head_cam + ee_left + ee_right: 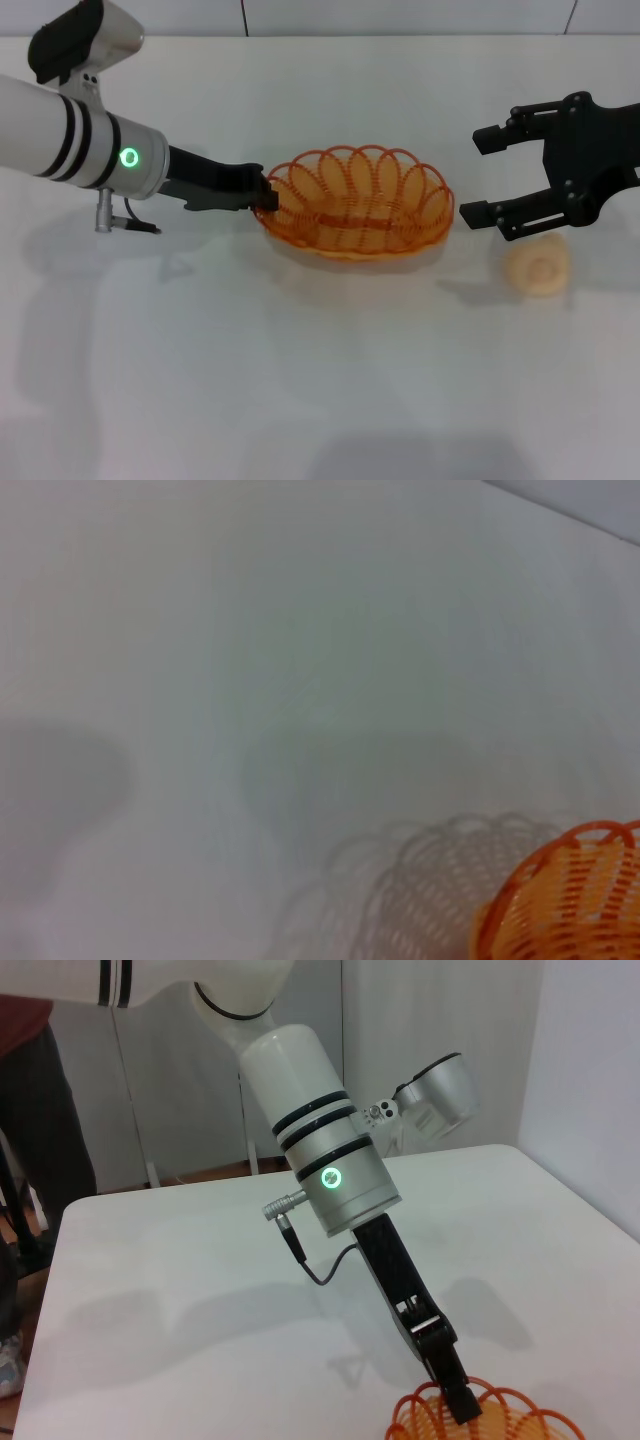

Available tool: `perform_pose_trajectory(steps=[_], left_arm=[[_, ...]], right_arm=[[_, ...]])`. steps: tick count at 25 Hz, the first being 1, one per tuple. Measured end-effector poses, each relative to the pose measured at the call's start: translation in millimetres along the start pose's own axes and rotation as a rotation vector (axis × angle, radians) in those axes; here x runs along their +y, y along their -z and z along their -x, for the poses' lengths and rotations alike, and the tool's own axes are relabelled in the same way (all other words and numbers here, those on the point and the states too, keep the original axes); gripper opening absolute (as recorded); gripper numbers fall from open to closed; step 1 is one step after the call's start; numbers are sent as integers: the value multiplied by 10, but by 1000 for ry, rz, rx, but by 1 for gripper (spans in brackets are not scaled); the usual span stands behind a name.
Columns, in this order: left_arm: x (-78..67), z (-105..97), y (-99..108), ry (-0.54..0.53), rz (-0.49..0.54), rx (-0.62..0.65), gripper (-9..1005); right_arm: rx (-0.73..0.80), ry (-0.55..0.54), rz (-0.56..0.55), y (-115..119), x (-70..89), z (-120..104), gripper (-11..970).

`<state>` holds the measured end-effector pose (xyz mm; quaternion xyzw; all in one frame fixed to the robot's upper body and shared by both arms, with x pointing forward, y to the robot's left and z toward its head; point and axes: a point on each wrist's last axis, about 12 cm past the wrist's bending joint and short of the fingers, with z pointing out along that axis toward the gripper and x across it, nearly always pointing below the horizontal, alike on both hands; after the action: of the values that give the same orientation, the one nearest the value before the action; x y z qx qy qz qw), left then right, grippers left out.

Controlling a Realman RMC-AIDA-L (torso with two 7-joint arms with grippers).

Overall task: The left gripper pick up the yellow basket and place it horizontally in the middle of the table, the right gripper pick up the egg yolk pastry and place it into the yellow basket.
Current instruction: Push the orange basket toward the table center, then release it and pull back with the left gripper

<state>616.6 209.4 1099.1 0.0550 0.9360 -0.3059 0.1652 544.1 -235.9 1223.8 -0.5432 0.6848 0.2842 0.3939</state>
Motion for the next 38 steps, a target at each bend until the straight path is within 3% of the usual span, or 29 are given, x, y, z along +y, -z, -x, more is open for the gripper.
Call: perform_pose_trajectory(steps=[33, 38], left_arm=[[-20, -16, -64, 19, -19, 1, 75], [-43, -8, -53, 33, -60, -20, 172]], right_arm=[[1, 7, 3, 3, 6, 6, 811], [2, 7, 4, 3, 7, 5, 810]])
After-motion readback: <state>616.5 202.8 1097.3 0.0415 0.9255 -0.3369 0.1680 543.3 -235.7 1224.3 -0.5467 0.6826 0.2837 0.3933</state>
